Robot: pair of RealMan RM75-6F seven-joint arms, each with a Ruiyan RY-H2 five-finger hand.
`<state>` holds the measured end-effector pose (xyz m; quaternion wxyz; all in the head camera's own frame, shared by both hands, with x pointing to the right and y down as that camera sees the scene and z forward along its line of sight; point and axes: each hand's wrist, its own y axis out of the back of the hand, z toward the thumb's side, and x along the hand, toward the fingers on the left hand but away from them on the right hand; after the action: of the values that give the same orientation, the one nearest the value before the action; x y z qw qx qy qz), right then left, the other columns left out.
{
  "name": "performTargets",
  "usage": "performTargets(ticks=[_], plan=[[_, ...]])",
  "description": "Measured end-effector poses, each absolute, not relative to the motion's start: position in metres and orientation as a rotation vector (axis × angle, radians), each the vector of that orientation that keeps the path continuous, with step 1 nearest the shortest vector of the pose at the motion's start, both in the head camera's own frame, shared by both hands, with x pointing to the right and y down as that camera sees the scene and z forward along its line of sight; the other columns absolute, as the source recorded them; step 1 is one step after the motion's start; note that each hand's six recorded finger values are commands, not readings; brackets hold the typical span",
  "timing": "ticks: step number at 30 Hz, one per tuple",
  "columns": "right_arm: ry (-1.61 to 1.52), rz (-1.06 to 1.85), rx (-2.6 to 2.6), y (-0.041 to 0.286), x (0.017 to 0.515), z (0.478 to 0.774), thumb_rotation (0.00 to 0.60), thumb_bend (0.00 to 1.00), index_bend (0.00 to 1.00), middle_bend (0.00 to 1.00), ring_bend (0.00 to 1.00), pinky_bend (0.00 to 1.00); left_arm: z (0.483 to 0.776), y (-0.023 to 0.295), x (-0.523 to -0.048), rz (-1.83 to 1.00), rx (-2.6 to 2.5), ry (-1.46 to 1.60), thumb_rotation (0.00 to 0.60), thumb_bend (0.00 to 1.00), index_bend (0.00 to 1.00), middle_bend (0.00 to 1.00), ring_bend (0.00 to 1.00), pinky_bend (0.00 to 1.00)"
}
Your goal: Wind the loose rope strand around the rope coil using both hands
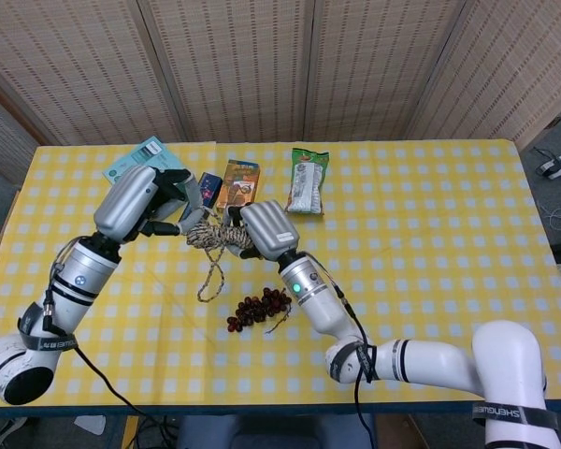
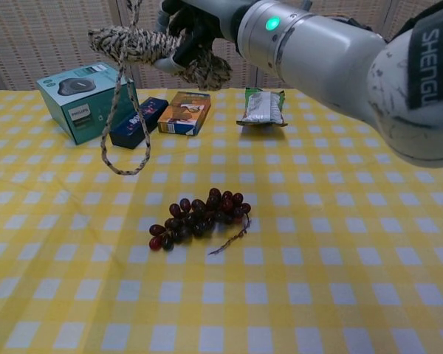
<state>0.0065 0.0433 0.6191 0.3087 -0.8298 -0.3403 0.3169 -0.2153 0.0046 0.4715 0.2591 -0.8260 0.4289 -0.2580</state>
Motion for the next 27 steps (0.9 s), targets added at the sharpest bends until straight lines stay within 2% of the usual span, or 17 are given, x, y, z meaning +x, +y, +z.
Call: performTargets(ticks=[12,27], plan=[[-0.863,0.68,-2.303,0.063,-0.01,0.614,0.6,0.41,0.79,0.62,0.51,0.62,0.479,-0.014,-0.206,-0.744,-2.254,1.27,0.6,0.38,0.75,1.0,1.0,1.0],[-0.898,0.489,-2.427,0.074,0.01,0.609,0.6,0.36,0.81,0.65,0.53,0.62,0.515,-0.031,-0.251,-0.996,-2.131,1.351,0.6,0.38,0.74,1.0,1.0,1.0]])
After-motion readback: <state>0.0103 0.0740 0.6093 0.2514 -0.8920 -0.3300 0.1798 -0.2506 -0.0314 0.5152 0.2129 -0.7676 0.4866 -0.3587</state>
